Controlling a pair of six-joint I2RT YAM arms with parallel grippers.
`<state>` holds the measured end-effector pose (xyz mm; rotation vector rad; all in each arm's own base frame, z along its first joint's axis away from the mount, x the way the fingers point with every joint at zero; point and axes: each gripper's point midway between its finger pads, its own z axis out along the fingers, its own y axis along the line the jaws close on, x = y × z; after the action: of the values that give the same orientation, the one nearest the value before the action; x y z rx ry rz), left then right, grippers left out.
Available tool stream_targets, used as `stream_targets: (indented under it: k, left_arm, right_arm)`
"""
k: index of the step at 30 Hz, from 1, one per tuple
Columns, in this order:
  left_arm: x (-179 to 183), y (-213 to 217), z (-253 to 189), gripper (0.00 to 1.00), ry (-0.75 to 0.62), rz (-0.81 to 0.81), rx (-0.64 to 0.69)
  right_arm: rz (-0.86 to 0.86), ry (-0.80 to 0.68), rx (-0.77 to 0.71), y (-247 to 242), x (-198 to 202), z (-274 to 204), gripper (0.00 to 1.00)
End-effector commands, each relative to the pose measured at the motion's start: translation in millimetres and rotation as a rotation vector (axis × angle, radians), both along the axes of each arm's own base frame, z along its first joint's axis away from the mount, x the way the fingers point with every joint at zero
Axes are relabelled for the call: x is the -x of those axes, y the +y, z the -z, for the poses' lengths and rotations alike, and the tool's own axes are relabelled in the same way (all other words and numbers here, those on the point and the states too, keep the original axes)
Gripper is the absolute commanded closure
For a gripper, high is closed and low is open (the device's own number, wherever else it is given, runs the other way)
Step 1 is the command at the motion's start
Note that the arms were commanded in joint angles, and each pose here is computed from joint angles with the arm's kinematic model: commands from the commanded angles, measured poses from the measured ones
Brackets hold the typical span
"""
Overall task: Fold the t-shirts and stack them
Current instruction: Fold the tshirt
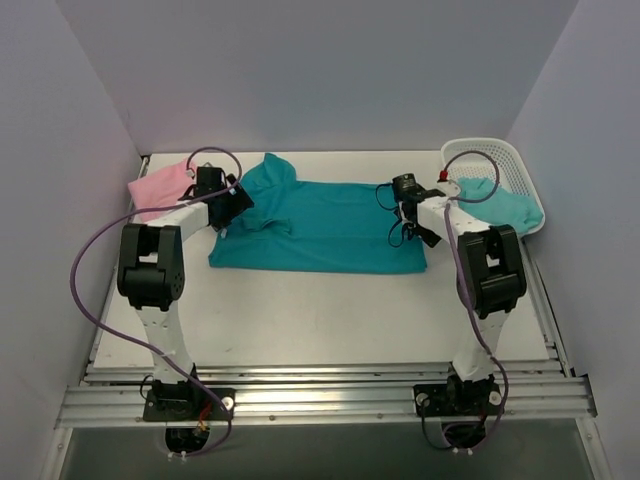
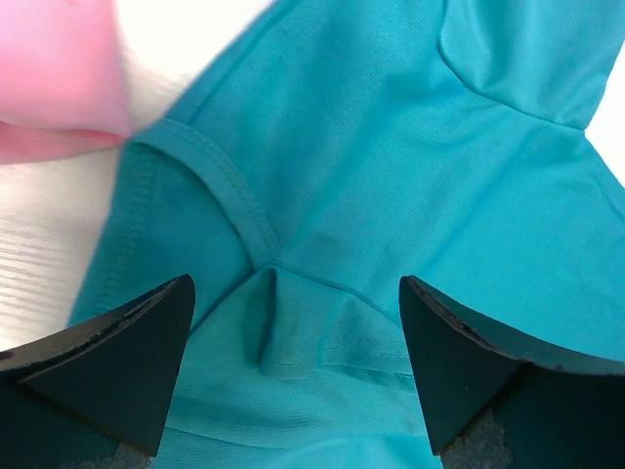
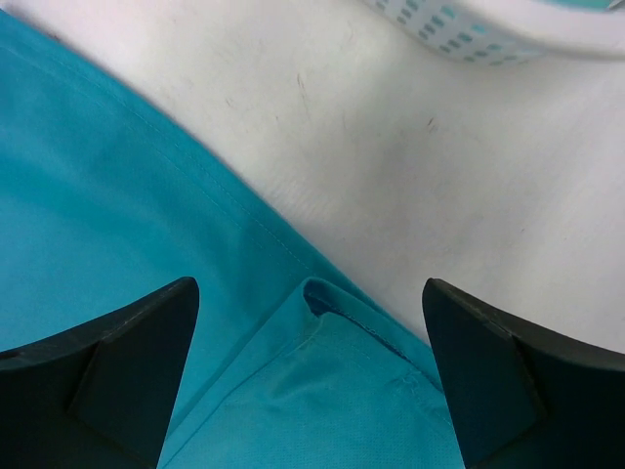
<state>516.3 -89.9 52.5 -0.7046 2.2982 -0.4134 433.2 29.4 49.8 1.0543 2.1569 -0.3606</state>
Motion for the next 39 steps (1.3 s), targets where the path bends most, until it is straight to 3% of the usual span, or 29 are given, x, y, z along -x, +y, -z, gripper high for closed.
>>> stream_targets:
  k: [1, 7, 11, 14, 16, 17, 18, 20, 21, 27, 39]
  left_arm:
    - [-15, 8, -70, 0.06, -0.128, 0.005, 0.006]
    - [11, 18, -137, 0.06, -0.235, -0.016, -0.001]
    - [40, 22, -156, 0.06, -0.276, -0.040, 0.005]
    - [64, 25, -165, 0.06, -0.298, -0.049, 0.002]
    - [79, 28, -179, 0.06, -0.325, -0.055, 0.001]
    - [87, 29, -172, 0.06, -0.311, -0.057, -0.003]
    - [94, 29, -174, 0.06, -0.311, -0.060, -0.005]
    - [109, 28, -180, 0.06, -0.331, -0.057, -0.004]
    - [114, 30, -181, 0.06, -0.334, -0.062, -0.010]
    - [139, 36, -187, 0.06, -0.360, -0.083, -0.038]
    - [139, 35, -180, 0.06, -0.347, -0.080, -0.039]
  right_arm:
    - [-0.004, -0.127, 0.042, 2, -6, -73, 0.07]
    - [-0.321, -0.263, -0.033, 103, -16, -125, 0.09]
    - [-0.626, -0.328, -0.190, 205, -16, -128, 0.12]
    - [-0.753, -0.347, -0.266, 270, -13, -126, 0.33]
    - [-0.797, -0.308, -0.305, 300, -16, -103, 0.58]
    - [-0.837, -0.332, -0.349, 322, -20, -115, 0.69]
    - [-0.855, -0.275, -0.349, 337, -17, -88, 0.86]
    - [-0.894, -0.290, -0.379, 364, -25, -95, 0.99]
    - [-0.905, -0.233, -0.366, 374, -22, -69, 1.00]
    - [-0.925, -0.218, -0.407, 402, -27, -48, 1.00]
    - [-0.931, -0.197, -0.425, 417, -38, -18, 1.00]
